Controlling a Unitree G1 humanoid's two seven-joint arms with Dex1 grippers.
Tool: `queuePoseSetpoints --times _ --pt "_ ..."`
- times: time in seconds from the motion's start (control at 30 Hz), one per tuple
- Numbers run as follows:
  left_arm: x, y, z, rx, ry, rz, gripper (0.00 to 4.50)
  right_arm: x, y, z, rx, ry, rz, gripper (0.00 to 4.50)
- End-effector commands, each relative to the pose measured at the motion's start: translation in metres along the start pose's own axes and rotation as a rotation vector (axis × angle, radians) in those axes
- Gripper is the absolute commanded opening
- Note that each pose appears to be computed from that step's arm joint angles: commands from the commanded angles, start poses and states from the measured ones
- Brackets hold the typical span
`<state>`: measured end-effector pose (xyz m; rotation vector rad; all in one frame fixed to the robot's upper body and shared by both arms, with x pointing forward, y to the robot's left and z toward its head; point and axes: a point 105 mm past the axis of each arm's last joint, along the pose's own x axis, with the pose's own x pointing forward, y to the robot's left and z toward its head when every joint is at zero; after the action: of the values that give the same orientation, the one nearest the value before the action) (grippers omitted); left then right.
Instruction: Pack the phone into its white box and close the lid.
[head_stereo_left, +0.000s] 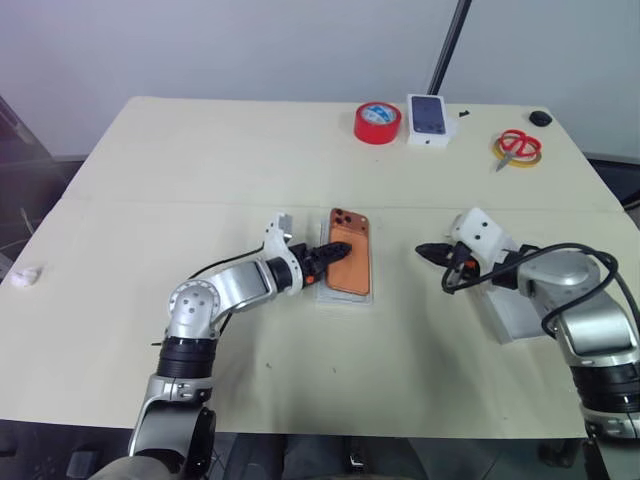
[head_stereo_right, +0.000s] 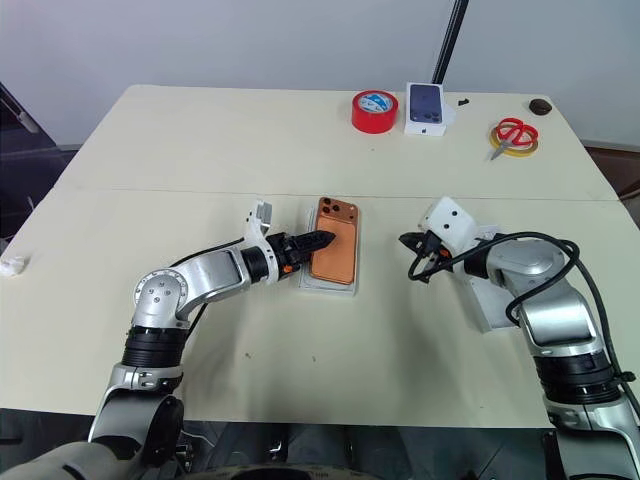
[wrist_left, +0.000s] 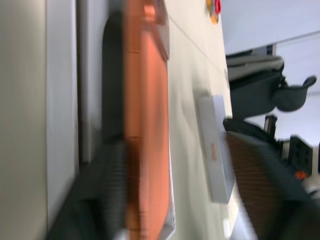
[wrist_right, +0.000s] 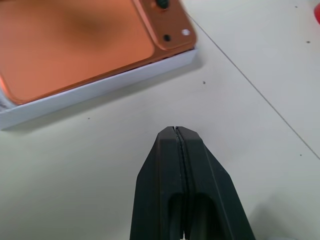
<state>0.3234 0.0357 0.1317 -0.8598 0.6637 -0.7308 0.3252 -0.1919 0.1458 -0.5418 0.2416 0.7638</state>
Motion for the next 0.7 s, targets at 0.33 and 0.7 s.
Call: queuePoseSetpoints --times 0.33,0.7 --pt "-0.055 -0.001 0.02 0.208 -0.066 0.059 4.37 0.009 -0.004 0.013 -0.09 -0.025 0.011 0.0" --pt "-0.088 0.038 0.041 0.778 -0.108 0.295 2.0 0.032 0.003 0.023 -0.152 -0.004 0.021 0.0"
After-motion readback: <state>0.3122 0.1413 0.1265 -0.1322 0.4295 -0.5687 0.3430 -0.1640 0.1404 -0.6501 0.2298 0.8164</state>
